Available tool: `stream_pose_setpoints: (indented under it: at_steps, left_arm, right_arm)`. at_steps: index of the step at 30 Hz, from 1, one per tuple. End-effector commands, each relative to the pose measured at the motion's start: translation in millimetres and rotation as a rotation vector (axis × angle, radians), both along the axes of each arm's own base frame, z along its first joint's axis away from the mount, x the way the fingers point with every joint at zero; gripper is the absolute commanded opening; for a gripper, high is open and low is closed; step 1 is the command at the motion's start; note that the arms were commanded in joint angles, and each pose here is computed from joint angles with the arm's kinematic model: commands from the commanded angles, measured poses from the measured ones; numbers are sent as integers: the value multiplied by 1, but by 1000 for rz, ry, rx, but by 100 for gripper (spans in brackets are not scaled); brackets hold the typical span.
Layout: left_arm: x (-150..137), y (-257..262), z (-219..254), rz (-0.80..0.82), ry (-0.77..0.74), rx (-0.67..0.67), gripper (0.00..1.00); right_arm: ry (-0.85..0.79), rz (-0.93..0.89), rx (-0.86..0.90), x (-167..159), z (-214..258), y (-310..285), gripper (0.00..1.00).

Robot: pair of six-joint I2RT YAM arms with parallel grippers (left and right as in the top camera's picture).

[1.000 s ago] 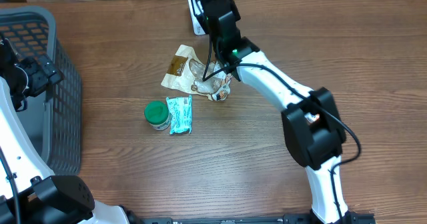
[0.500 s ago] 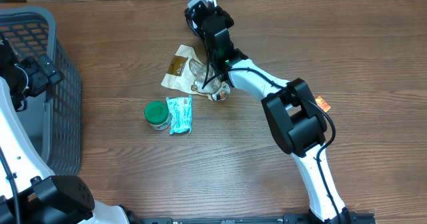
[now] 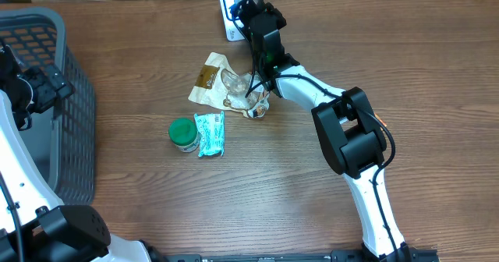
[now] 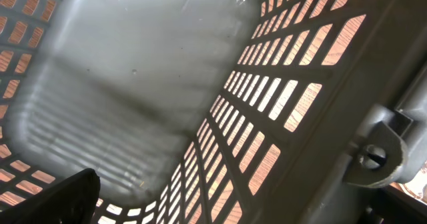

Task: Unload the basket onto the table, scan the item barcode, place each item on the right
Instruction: 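Lift the teal tissue pack and hold it before the white scanner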

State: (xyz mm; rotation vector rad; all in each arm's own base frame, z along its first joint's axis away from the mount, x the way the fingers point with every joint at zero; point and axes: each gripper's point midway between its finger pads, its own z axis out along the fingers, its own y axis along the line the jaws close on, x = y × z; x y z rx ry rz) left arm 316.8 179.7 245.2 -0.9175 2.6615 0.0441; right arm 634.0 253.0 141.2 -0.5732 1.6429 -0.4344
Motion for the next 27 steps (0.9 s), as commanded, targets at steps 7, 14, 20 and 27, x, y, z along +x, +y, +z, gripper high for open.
stream_pose_setpoints:
  at_steps: [7,14,20,27]
  left_arm:
    - [-1,4,-4,-4,18,6,100]
    - [-1,4,-4,-4,18,6,100]
    - [-1,4,-4,-4,18,6,100]
    - [-1,4,-4,-4,18,6,100]
  right_arm:
    - [-98,-61,101,-25,58,30,4]
    - [-12,-128,282,-78,110,50,4]
    - [370,84,517,-150,123,83,4]
    - [861,226,712,-248,142,60,4]
